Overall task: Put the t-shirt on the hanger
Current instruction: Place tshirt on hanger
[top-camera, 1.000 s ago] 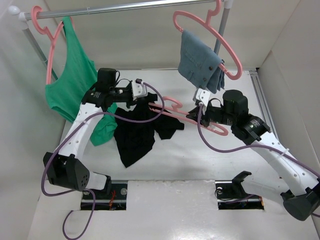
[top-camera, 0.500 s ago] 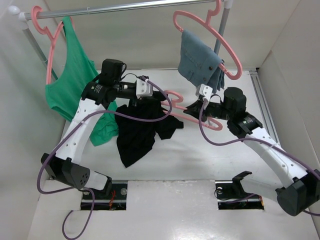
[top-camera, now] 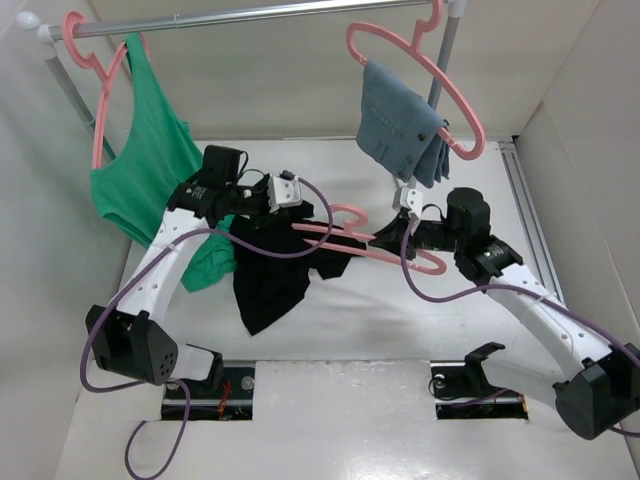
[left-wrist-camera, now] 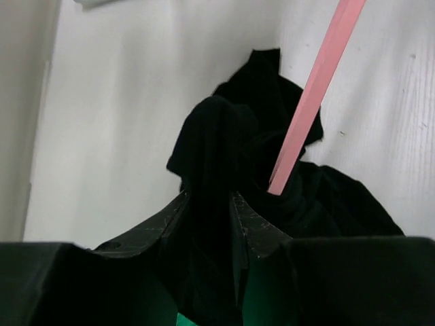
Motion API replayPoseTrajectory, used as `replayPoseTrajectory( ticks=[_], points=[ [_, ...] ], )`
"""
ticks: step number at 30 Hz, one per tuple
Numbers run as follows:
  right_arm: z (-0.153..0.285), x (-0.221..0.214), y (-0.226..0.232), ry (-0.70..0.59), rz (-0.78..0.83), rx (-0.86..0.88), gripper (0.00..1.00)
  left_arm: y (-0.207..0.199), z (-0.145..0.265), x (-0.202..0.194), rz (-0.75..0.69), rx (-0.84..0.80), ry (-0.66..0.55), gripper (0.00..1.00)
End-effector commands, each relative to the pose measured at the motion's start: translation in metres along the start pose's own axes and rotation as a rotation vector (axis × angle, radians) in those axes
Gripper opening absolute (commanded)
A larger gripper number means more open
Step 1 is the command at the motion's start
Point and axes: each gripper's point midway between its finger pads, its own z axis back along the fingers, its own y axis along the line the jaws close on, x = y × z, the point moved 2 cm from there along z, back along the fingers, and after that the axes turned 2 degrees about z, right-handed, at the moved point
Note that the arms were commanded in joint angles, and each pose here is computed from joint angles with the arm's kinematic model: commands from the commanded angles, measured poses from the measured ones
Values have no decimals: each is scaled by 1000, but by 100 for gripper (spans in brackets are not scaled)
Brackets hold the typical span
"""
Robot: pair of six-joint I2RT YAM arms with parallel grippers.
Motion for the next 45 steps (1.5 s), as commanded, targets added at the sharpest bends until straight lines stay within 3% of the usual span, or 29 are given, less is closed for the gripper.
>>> replayPoseTrajectory(
  ticks=[1, 6, 7, 8, 9, 16, 25, 34, 37, 42, 45],
  points=[
    [0, 13, 11, -58, 41, 102, 0, -7, 5, -10, -43, 32, 35, 24],
    [-3, 11, 11, -57, 49, 125, 0, -18, 3, -21, -69, -17, 59, 28],
    [-3, 15, 8, -59, 65, 113, 0, -20, 5, -16, -65, -30, 47, 22],
    [-4, 12, 7, -53, 66, 115, 0, -25, 5, -16, -82, -55, 36, 1],
    [-7, 7, 6, -44, 54, 119, 0, -27, 6, -10, -80, -68, 15, 0],
    [-20, -5, -5, -13, 31, 132, 0, -30, 14, 36, -46, -105, -157, 0],
    [-20, 6, -25, -28, 73, 79, 0, -36, 29, 89, -110, -163, -326, 0],
    [-12, -1, -38, -28, 64, 22, 0, -42, 30, 108, -35, -210, -372, 0],
    [-8, 3, -41, -38, 78, 7, 0, -37, 25, 91, -72, -167, -302, 0],
    [-9, 4, -36, -50, 76, 42, 0, -15, 23, 0, -50, -35, -22, 0],
    [-13, -2, -34, -48, 64, 74, 0, -8, 25, -24, -44, -17, 39, 12]
  ],
)
